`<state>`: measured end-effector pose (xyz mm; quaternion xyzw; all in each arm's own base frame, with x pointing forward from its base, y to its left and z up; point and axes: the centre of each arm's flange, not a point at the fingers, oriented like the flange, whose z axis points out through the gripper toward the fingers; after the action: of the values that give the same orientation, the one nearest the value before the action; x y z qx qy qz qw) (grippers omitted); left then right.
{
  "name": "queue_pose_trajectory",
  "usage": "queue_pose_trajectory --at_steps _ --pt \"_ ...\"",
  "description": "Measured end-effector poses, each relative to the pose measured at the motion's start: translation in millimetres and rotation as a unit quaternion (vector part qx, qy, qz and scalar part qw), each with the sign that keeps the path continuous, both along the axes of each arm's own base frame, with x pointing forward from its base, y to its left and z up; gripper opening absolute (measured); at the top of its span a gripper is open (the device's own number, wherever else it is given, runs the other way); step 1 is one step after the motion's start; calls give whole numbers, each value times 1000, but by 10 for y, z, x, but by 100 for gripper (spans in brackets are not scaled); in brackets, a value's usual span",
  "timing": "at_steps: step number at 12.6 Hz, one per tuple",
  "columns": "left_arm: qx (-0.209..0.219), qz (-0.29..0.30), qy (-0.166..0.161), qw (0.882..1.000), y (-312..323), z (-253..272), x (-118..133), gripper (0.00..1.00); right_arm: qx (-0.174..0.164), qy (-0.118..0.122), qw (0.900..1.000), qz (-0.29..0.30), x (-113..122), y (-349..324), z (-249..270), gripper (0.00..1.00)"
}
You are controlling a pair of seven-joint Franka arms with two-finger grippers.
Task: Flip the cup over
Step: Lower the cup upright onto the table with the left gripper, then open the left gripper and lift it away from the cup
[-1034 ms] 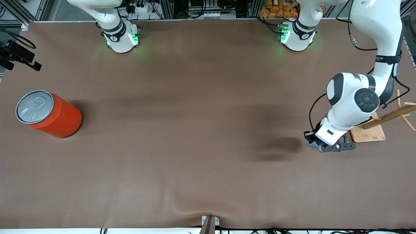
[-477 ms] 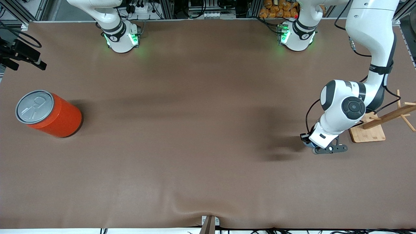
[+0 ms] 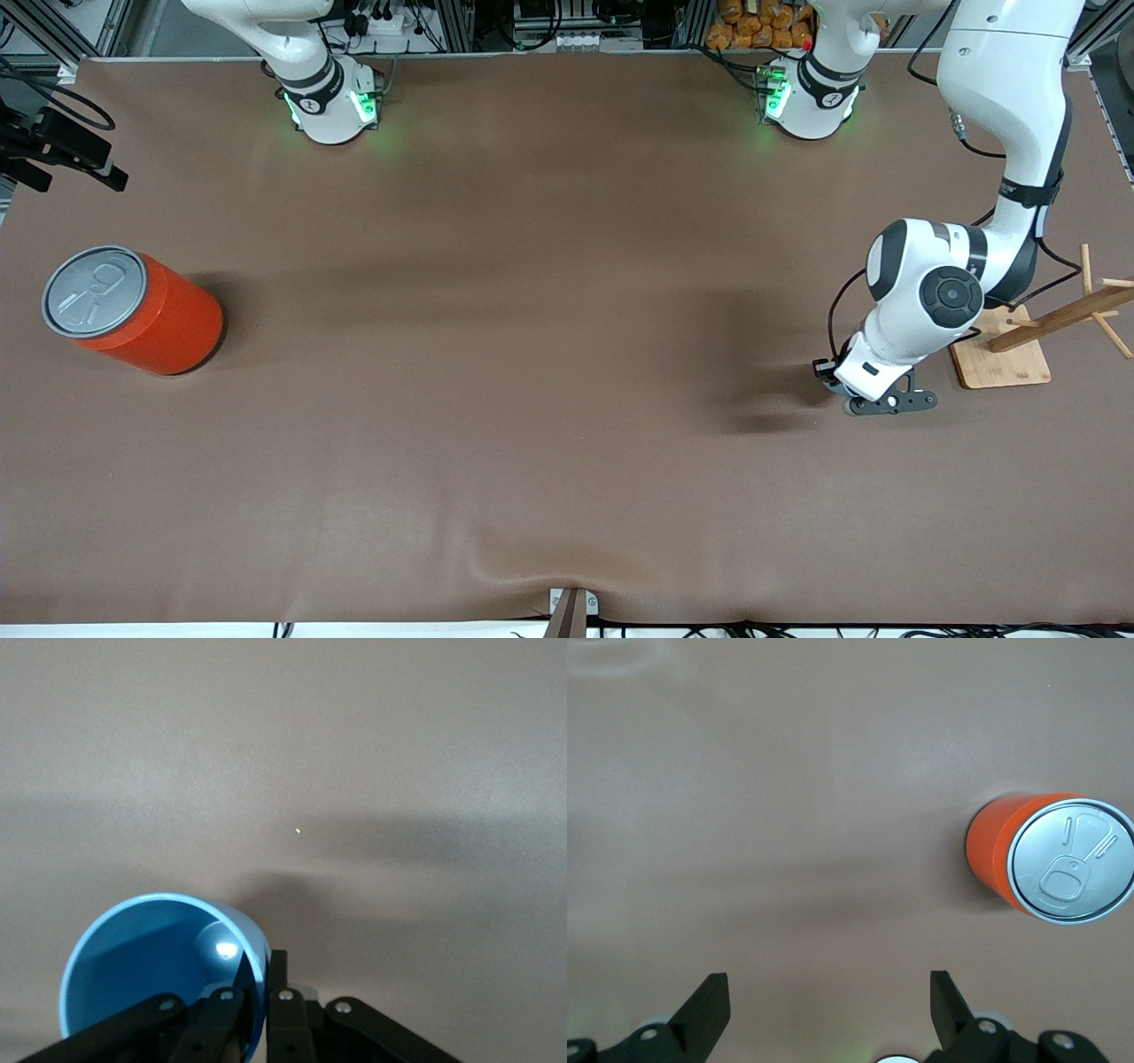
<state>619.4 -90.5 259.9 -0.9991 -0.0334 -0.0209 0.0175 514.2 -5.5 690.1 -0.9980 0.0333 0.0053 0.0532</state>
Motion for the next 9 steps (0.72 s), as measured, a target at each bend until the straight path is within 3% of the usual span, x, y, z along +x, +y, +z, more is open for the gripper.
queue_pose_trajectory --at_steps 3,5,7,8,9 --pt "1 7 -1 1000 3 111 9 47 -20 1 1000 6 -1 34 -5 100" --pt "5 8 -3 1000 21 384 37 69 -47 1 999 20 -3 165 -9 100" --pt "11 0 -4 1000 45 765 49 91 -53 1 998 21 -3 176 -9 100" --pt "15 -2 0 1000 58 965 36 100 -53 2 998 19 -3 154 -10 100" --pt "18 -4 7 1000 69 1150 12 100 -53 2 998 18 -4 141 -10 100"
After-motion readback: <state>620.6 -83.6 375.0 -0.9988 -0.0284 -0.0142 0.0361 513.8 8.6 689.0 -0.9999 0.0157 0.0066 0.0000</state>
